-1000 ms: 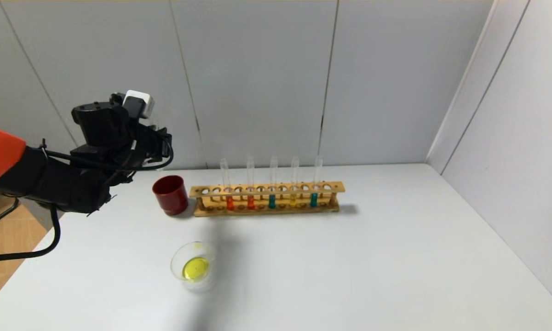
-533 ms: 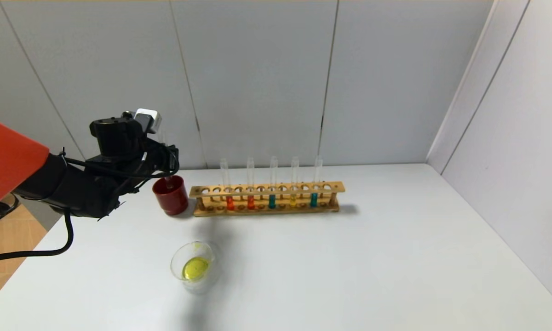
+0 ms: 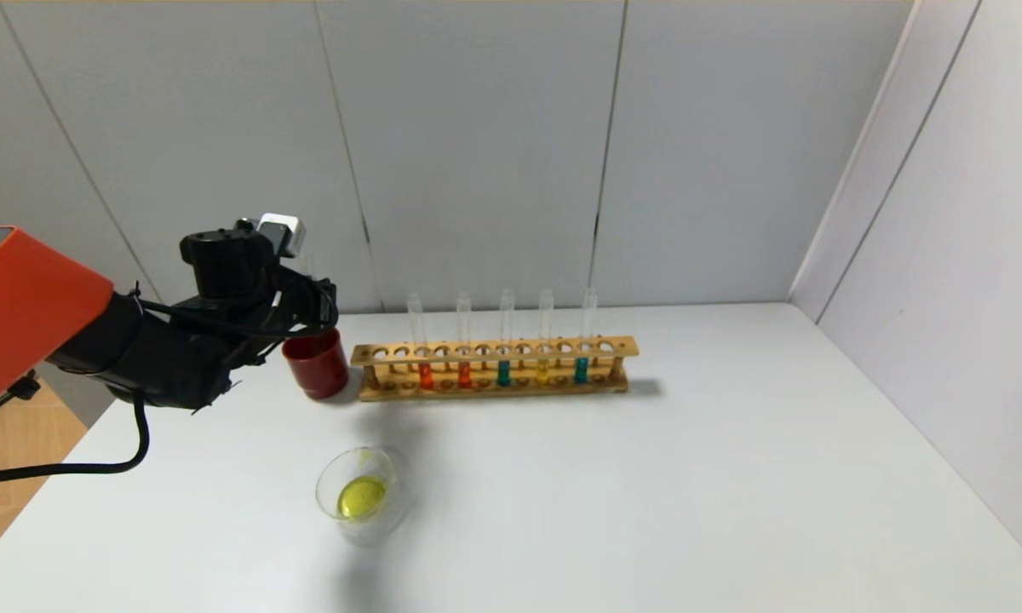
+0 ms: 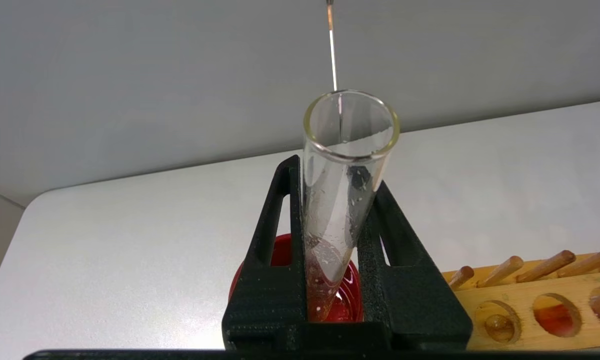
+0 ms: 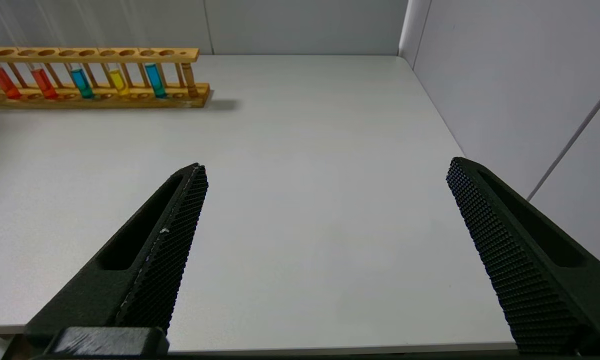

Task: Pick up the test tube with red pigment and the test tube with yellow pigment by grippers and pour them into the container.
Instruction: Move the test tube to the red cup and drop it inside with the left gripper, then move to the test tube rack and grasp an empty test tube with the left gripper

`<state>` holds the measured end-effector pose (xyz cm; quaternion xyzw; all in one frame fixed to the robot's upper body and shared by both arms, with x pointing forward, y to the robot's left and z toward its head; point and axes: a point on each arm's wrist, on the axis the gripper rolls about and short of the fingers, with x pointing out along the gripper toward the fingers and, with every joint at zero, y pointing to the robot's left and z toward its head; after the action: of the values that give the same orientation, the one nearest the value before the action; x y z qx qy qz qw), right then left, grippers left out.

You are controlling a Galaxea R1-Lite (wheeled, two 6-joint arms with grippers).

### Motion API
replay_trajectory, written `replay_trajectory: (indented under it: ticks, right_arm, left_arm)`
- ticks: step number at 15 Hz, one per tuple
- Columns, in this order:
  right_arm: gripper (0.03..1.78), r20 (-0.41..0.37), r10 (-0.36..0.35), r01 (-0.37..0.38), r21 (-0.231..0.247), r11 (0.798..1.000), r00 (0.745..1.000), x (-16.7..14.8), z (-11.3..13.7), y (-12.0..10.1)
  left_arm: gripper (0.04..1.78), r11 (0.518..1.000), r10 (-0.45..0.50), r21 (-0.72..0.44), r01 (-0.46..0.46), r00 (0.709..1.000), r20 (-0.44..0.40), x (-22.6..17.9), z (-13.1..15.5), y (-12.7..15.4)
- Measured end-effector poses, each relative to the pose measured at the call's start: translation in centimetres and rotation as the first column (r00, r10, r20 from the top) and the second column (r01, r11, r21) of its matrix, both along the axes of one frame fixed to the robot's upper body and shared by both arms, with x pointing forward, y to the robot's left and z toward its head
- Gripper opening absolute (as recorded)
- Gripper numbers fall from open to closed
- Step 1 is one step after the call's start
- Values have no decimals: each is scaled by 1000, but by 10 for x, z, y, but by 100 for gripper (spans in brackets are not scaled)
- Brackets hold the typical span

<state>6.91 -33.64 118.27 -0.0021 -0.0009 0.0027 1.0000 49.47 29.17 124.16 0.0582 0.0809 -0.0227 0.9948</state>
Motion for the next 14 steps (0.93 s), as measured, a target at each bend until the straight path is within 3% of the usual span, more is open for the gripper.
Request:
replay_trajectory:
  ticks: [7,10,14]
  right_arm:
    - [175,0,0,0,0,1000,1000,0,0,0]
    - [175,0,0,0,0,1000,1000,0,0,0]
    - [175,0,0,0,0,1000,1000,0,0,0]
  left_arm:
    - [42,1000,1,-1,-1,1000,13,8,-14,0]
    - [75,1000,1,1,-1,1000,2,8,-17,0]
    - [141,1000,-1,2,1,1000,0,7,-17,-1]
